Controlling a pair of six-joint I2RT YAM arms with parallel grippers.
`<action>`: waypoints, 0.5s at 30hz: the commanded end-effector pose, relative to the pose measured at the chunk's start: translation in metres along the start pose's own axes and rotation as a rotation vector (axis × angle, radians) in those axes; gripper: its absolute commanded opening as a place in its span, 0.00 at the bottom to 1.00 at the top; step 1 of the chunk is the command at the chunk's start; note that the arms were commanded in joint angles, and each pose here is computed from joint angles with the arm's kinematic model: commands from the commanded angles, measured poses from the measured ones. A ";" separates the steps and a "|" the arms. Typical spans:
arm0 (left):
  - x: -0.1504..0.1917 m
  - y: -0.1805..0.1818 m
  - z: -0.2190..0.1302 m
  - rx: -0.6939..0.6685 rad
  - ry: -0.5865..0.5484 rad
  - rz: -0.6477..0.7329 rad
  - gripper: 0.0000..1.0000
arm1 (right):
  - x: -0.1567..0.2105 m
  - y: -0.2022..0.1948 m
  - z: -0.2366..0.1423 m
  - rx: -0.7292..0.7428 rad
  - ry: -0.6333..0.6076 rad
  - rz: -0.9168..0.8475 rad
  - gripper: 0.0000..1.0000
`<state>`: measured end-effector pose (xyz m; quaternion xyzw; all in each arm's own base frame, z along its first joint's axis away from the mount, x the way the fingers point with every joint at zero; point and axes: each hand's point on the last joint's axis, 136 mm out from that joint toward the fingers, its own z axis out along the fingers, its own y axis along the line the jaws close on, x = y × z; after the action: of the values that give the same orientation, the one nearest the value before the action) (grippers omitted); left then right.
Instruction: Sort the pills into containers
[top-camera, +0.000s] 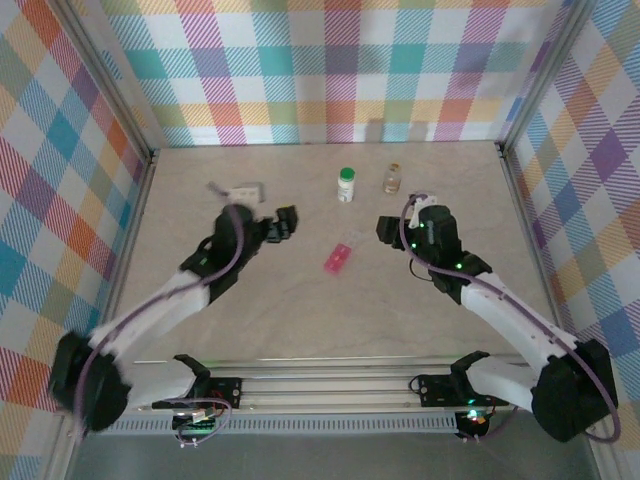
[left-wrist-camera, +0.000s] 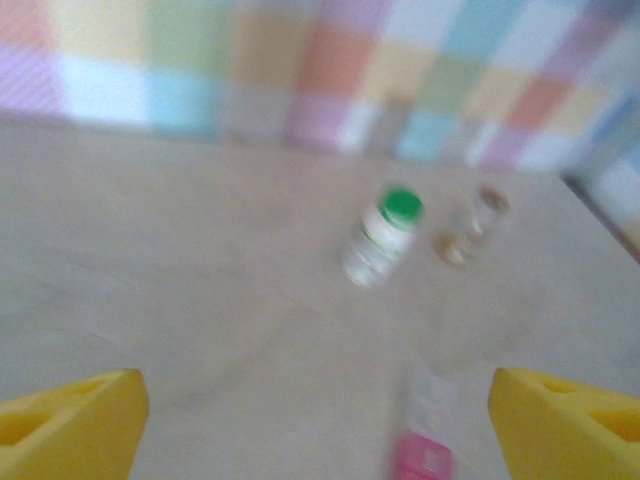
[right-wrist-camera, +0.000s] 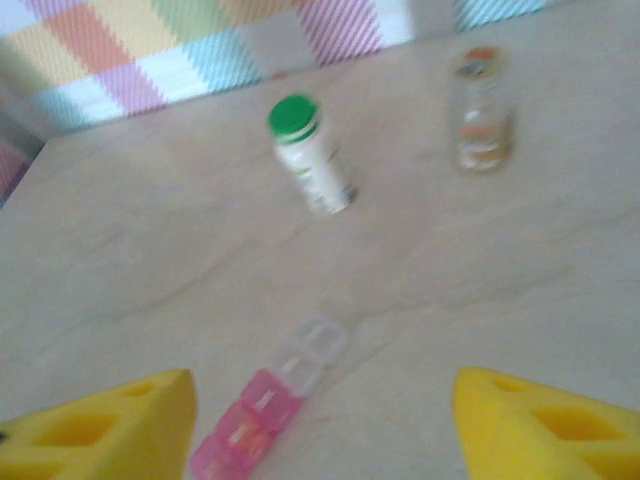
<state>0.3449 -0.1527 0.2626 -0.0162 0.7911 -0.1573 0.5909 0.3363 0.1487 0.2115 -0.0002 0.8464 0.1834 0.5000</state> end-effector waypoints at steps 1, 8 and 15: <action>-0.004 0.092 -0.047 -0.417 -0.200 0.034 0.98 | 0.001 -0.044 -0.006 0.212 -0.071 -0.162 0.80; 0.057 0.202 -0.093 -0.781 -0.260 -0.007 1.00 | 0.013 -0.089 0.008 0.398 -0.127 -0.354 0.99; 0.098 0.221 -0.033 -0.727 0.010 0.049 1.00 | 0.046 -0.145 0.030 0.515 -0.002 -0.228 0.99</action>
<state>0.2885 0.0589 0.1049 -0.2222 0.8003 0.1973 0.5208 0.3567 0.0439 0.1169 0.0024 0.8660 -0.0869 0.4925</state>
